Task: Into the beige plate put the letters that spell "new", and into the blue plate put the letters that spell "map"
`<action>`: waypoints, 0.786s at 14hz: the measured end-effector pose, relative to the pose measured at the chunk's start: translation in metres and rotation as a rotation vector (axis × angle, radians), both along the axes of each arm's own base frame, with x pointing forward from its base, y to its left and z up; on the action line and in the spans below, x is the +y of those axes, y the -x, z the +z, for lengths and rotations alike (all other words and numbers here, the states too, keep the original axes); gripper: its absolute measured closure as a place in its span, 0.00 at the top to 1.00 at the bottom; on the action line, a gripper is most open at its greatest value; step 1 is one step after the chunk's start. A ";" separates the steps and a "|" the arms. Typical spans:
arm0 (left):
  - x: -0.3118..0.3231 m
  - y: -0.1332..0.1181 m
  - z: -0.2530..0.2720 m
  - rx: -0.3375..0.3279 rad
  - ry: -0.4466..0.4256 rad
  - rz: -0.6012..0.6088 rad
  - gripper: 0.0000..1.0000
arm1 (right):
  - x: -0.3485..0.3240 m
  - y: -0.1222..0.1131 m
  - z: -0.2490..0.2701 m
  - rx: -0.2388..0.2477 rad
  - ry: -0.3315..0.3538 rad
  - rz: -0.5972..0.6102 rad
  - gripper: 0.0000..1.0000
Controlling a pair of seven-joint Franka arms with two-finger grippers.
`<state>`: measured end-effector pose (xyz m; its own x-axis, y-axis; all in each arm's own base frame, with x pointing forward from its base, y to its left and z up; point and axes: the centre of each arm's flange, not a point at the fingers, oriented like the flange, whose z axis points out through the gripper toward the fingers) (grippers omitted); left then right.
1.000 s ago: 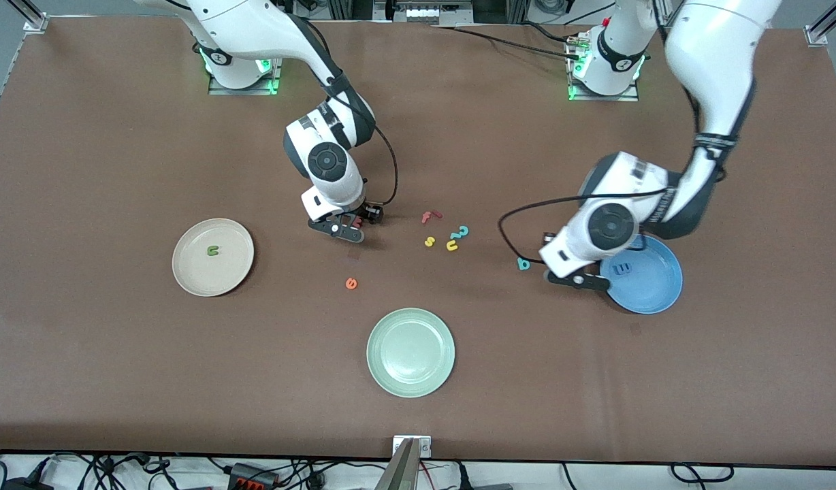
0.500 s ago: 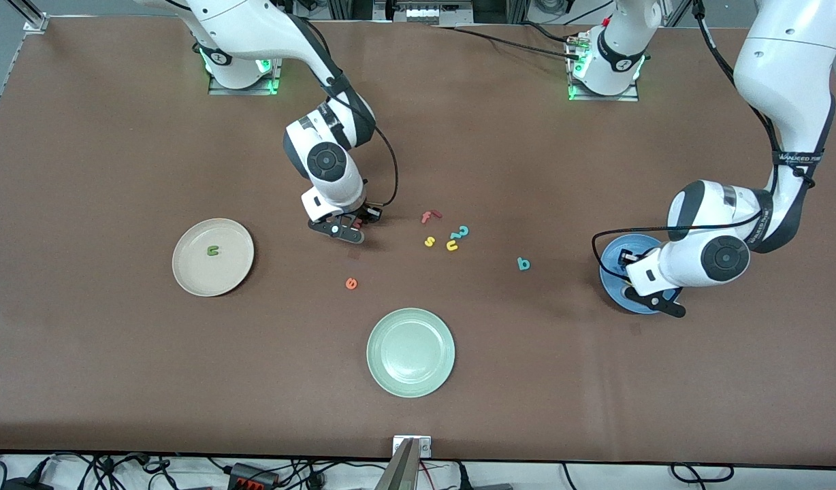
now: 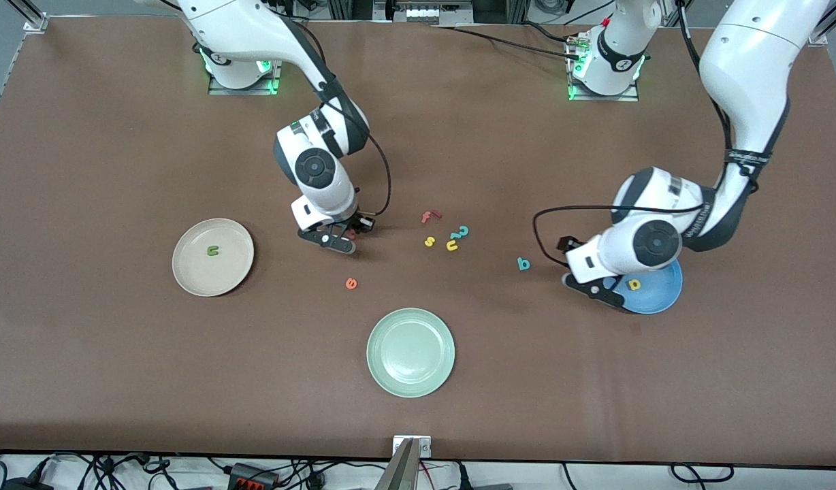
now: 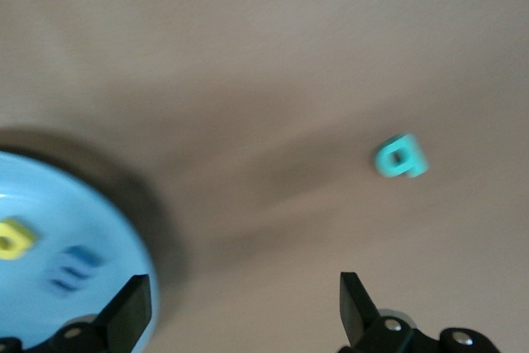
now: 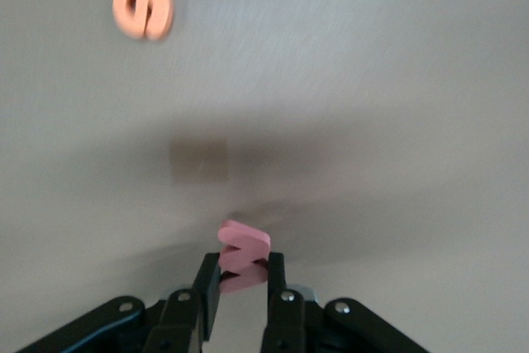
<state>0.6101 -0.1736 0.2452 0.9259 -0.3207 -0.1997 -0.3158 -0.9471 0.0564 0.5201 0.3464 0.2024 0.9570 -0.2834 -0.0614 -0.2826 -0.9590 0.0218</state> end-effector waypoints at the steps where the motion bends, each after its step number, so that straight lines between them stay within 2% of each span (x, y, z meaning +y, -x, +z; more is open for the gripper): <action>1: -0.017 0.002 0.001 -0.022 0.005 0.032 1.00 | -0.014 -0.012 0.008 0.026 0.014 0.020 0.26; 4: -0.076 0.018 -0.011 -0.065 0.022 0.147 1.00 | -0.077 -0.048 0.031 0.116 0.040 0.104 0.26; 7: -0.086 0.025 -0.055 -0.030 0.022 0.208 1.00 | -0.156 -0.072 0.036 0.168 0.049 0.200 0.26; 8: -0.078 0.023 -0.067 -0.026 0.017 0.212 1.00 | -0.179 -0.077 0.036 0.178 0.050 0.229 0.26; 9: -0.073 0.020 -0.074 -0.031 0.011 0.207 0.93 | -0.197 -0.081 0.037 0.183 0.047 0.257 0.26; 10: -0.071 0.018 -0.076 -0.040 0.011 0.202 0.93 | -0.213 -0.085 0.037 0.187 0.041 0.279 0.26; 11: -0.072 0.016 -0.075 -0.061 0.012 0.189 0.87 | -0.227 -0.087 0.037 0.190 0.033 0.300 0.26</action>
<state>0.5944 -0.2454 0.1701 0.9801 -0.1422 -0.1385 -0.1358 -0.9892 0.0543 0.6073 0.1192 0.2389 0.9703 0.0032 -0.2420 0.0232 -0.9965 0.0798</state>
